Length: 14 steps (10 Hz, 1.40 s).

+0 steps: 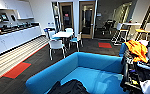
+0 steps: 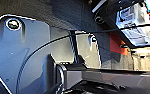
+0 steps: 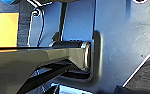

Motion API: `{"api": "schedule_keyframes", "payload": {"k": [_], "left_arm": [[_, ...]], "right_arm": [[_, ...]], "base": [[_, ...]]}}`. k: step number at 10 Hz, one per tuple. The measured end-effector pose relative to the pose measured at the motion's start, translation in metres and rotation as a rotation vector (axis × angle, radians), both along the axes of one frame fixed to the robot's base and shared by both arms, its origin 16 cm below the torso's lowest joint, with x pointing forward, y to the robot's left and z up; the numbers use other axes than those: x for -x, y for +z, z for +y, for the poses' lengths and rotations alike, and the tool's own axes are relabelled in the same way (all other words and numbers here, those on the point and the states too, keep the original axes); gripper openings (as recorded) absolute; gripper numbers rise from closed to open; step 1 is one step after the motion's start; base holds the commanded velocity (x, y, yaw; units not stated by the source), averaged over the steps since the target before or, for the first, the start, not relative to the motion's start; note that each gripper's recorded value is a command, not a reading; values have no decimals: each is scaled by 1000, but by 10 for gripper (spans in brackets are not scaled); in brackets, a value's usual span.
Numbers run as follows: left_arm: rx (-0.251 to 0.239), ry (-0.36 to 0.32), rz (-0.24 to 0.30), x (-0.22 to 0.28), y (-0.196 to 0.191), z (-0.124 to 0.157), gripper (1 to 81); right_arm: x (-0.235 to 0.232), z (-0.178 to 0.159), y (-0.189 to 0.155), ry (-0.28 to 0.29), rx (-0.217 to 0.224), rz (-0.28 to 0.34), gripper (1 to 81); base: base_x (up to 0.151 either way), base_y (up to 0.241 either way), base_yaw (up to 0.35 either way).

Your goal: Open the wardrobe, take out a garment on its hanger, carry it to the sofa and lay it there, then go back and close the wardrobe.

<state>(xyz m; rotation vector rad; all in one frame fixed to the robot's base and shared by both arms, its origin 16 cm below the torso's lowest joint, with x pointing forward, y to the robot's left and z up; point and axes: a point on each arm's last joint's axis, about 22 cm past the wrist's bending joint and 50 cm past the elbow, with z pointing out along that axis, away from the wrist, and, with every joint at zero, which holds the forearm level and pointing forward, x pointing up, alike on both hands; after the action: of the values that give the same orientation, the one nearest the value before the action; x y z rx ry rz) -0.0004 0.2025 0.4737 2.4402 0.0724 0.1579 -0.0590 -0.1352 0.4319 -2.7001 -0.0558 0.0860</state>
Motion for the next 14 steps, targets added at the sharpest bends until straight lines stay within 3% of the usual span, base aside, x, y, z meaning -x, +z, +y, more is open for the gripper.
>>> {"api": "schedule_keyframes", "payload": {"k": [9, 14], "left_arm": [[3, -6, 6, 6, 0, -4, 811], [4, -21, 2, 7, 0, -4, 811]], "right_arm": [[-1, 2, 0, 2, -1, -2, 811], [-5, 5, 0, 3, -5, -8, 811]], "base": [[-101, 0, 0], [0, 0, 0]]}}
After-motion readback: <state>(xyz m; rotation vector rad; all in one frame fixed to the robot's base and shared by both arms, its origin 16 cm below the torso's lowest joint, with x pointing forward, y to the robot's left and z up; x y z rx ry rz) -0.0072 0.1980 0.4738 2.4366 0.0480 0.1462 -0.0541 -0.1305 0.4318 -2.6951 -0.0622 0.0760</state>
